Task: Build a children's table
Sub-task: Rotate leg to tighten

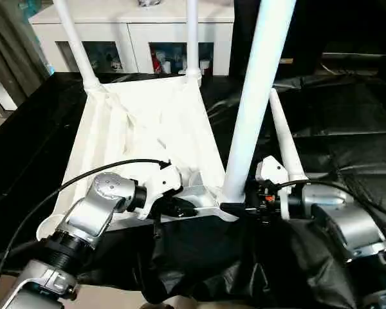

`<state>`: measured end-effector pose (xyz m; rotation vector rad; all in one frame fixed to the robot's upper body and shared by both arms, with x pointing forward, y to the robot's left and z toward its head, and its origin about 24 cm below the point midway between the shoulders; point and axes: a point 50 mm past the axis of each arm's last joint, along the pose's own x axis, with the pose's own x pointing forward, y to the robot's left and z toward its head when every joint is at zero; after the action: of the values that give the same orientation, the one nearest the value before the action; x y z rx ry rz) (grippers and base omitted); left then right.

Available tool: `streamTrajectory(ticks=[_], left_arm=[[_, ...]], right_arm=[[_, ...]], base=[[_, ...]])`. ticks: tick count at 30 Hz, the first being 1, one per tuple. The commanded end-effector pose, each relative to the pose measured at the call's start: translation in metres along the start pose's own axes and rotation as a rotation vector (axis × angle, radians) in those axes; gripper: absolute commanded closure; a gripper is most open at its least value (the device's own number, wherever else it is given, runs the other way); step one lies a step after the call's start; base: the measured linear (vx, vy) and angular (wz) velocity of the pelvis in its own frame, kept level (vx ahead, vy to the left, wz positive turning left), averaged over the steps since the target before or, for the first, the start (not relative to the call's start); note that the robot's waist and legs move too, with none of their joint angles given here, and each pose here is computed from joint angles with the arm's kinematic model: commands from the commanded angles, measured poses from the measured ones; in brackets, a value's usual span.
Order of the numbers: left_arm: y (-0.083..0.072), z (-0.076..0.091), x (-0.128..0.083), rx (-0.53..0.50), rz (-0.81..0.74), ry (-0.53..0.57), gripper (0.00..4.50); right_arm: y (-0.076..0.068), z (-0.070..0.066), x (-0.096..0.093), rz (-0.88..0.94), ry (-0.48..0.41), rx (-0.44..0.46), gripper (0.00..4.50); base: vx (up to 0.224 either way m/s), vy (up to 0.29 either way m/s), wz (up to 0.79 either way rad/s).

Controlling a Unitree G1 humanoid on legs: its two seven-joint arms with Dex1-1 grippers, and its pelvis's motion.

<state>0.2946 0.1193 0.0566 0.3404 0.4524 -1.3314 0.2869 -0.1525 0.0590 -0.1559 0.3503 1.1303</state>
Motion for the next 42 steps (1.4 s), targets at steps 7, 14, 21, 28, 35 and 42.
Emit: streamTrajectory(ticks=[7, 14, 21, 28, 35, 42], left_arm=[[0.023, 0.027, 0.03, -0.068, 0.268, -0.066, 4.5], [0.023, 0.045, 0.059, -0.105, 0.366, -0.08, 4.5], [0.022, 0.044, 0.058, -0.08, 0.342, -0.083, 4.5], [0.018, 0.034, 0.044, -0.037, 0.252, -0.072, 4.5], [0.009, 0.025, 0.027, 0.023, 0.105, -0.079, 4.5], [-0.001, 0.014, 0.008, 0.045, -0.033, -0.064, 4.5]], right_arm=[[-0.014, -0.038, 0.045, -0.443, -0.025, 0.316, 1.74], [-0.004, -0.021, 0.092, -0.479, -0.057, 0.378, 1.74], [-0.006, -0.012, 0.096, -0.436, -0.113, 0.362, 1.04], [-0.012, 0.0, 0.08, -0.362, -0.133, 0.213, 0.77], [-0.016, 0.004, 0.046, -0.234, -0.111, 0.049, 0.77], [-0.012, 0.008, 0.015, -0.071, -0.063, -0.055, 0.77]], base=[[0.0, 0.0, 0.0], [0.0, 0.0, 0.0], [0.0, 0.0, 0.0], [0.0, 0.0, 0.0], [0.0, 0.0, 0.0], [0.0, 0.0, 0.0]])
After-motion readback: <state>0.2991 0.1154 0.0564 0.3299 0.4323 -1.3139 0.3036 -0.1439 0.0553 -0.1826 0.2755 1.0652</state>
